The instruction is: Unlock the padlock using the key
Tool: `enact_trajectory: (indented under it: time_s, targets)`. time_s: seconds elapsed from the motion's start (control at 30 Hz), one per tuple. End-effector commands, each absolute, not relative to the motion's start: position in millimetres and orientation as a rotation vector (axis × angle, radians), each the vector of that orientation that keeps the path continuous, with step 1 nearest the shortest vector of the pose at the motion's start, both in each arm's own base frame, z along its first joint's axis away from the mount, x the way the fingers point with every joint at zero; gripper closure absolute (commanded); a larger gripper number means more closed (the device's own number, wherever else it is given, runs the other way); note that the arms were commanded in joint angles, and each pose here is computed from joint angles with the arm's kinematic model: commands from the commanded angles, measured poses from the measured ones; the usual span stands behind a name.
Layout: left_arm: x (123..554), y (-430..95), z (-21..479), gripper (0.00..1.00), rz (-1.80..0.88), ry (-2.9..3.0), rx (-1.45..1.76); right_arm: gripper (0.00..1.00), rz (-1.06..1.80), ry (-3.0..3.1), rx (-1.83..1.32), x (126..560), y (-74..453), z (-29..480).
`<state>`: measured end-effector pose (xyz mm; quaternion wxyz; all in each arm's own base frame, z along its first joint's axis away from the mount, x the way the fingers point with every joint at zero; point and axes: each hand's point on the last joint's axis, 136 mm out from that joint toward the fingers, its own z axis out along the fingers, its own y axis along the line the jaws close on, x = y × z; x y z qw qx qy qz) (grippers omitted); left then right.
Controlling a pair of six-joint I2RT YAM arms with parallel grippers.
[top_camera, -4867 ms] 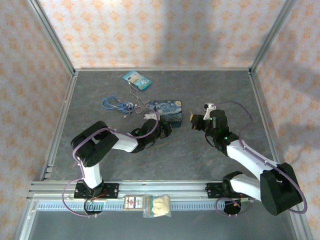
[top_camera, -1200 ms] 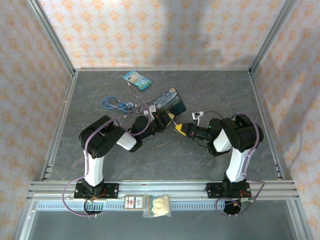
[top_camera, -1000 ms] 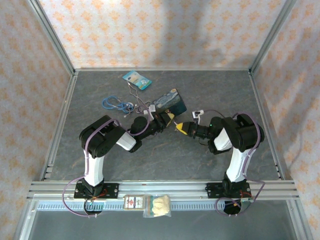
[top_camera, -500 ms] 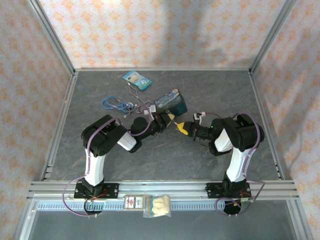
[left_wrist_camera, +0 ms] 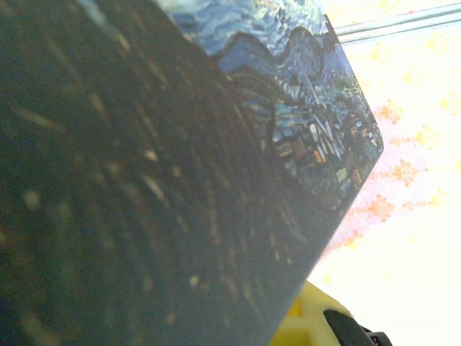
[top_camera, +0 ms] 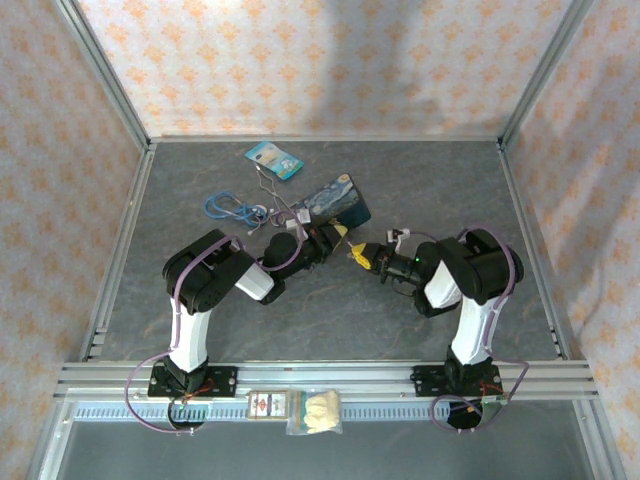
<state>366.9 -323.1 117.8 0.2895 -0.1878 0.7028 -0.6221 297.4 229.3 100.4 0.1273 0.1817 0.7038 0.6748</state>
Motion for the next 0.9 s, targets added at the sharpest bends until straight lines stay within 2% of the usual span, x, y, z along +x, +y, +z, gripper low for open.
enact_trajectory:
  time_s: [0.0,0.27,0.63,0.73,0.87]
  targets:
    - [325,-368,139,1.00,-1.857,1.944,-0.310,1.00,1.896,1.747,0.265,311,226,161]
    - [322,-369,140,1.00,-1.858,1.984,-0.307,1.00,1.681,1.838,0.075,319,232,153]
    - [327,-374,145,1.00,-1.867,1.991,-0.324,1.00,1.562,1.870,0.090,322,224,150]
    - [325,-375,151,1.00,-1.894,1.965,-0.288,1.00,1.620,1.883,0.129,325,225,152]
    - [321,-374,155,1.00,-1.945,1.922,-0.268,1.00,1.843,1.802,0.244,325,227,170]
